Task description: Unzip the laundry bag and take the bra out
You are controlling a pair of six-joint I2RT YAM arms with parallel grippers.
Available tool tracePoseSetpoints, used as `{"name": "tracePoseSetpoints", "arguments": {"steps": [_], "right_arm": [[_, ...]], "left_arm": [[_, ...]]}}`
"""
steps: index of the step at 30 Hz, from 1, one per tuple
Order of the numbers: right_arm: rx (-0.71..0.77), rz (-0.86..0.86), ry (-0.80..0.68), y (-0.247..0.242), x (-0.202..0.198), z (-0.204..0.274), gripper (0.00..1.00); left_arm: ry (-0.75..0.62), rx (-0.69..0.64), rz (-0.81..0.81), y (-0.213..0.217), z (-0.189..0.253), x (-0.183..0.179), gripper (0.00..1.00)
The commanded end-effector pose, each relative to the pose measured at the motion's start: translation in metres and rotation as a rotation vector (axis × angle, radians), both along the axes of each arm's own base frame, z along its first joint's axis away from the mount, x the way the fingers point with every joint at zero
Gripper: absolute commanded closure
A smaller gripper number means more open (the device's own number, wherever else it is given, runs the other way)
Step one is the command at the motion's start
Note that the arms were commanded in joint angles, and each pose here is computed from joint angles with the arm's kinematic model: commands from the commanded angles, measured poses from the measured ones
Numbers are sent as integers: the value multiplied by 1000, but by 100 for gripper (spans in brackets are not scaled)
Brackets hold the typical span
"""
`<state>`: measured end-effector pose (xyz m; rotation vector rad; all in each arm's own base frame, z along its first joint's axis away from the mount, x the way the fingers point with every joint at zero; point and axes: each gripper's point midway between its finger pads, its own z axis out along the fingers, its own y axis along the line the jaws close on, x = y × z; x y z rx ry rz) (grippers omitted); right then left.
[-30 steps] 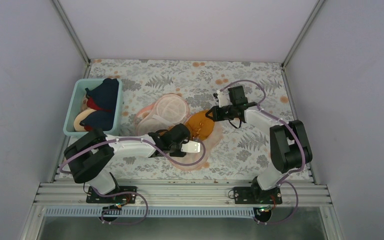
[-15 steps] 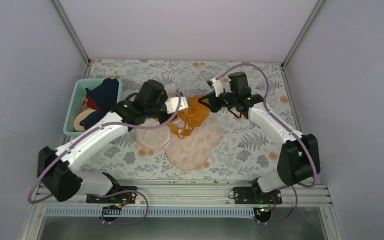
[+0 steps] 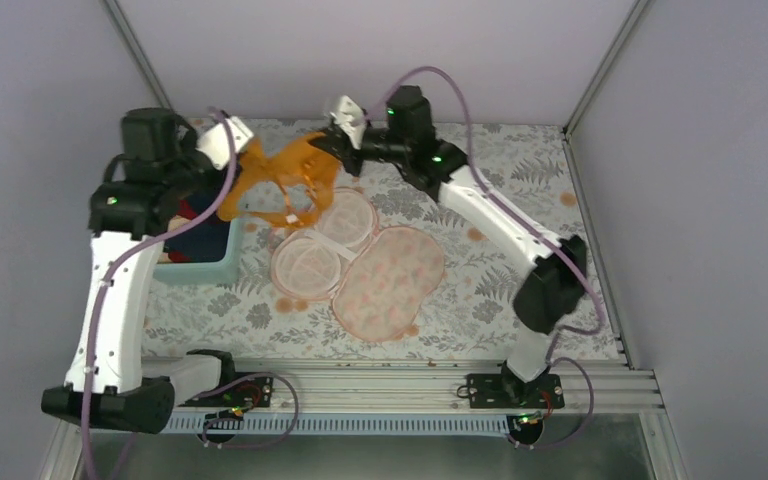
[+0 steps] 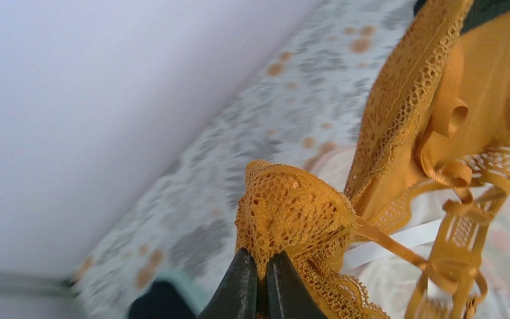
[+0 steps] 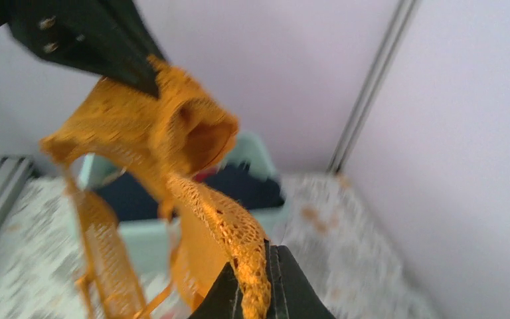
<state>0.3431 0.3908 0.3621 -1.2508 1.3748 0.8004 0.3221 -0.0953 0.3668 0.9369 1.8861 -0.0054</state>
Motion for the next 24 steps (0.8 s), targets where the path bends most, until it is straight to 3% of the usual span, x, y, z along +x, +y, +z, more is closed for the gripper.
{"name": "tracePoseSetpoints", "arguments": {"steps": [1,6,11,15,19,24], "right_arm": [[98,19,-204,64,31,42,97],[252,30,-320,138,58,53,97],[431,-43,-438,170,68,38,97],[572,-142,-477,179,76,35,97],[652,-97,-546,193,55,29,97],[578,-52,-570,218,42,-8,97]], "left_arm": [[-7,36,107,58,15,-11,98],[-37,26,244,135,29,-3,98],[-22,-19,295,193,21,3,98],[1,9,284,212,2,8,98],[-30,64,314,237,1,9,98],[-2,107,225,239,-18,6,98]]}}
